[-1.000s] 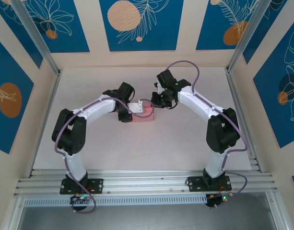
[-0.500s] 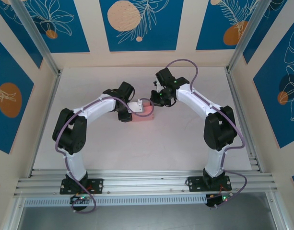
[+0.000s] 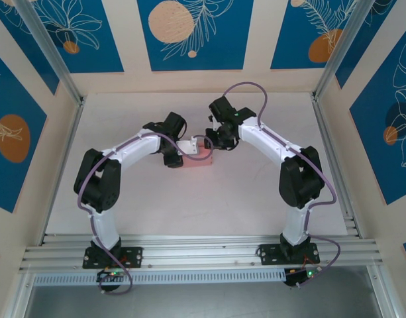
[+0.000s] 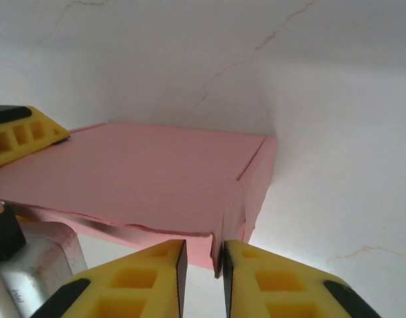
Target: Fold the paper box
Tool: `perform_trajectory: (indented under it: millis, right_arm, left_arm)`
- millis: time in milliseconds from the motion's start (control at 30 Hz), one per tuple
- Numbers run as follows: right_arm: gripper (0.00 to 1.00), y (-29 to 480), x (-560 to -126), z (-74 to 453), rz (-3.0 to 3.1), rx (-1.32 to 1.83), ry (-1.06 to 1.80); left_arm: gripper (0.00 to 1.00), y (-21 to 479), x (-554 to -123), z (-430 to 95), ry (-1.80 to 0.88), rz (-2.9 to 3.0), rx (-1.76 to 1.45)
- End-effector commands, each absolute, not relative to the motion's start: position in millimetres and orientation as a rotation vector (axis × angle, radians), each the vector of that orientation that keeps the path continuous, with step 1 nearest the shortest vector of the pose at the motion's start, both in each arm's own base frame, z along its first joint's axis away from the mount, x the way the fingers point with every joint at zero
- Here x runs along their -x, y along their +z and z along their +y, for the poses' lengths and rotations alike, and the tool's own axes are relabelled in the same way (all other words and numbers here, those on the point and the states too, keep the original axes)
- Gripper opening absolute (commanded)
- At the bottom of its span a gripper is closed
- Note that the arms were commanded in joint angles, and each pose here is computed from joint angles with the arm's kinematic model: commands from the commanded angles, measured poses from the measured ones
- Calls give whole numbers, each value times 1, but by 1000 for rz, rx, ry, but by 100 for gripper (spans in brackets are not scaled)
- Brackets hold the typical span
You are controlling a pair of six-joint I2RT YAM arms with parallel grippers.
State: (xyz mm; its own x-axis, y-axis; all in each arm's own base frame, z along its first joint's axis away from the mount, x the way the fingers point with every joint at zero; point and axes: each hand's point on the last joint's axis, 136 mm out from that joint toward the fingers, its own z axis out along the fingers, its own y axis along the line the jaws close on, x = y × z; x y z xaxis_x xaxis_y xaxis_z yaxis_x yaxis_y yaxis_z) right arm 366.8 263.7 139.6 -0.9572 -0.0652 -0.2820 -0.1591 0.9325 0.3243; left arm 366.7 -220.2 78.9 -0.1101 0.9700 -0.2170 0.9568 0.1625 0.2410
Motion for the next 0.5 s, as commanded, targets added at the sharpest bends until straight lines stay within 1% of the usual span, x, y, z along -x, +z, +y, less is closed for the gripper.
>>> perform_trajectory:
  millis: [0, 133, 233, 400, 467]
  right_arm:
    - [27, 137, -361, 258, 2842, 188, 424]
    - [28, 135, -362, 251, 2838, 184, 348]
    - [26, 134, -362, 250, 2834, 184, 348]
    - [10, 135, -365, 253, 2822, 197, 356]
    - [6, 137, -367, 255, 2815, 203, 375]
  left_arm:
    - [49, 60, -361, -218, 42, 2183, -1872]
    - [49, 60, -362, -217, 43, 2189, -1868]
    - [49, 59, -361, -216, 41, 2193, -1868]
    - [49, 59, -362, -216, 43, 2193, -1868]
    - [49, 59, -362, -216, 44, 2193, -1867]
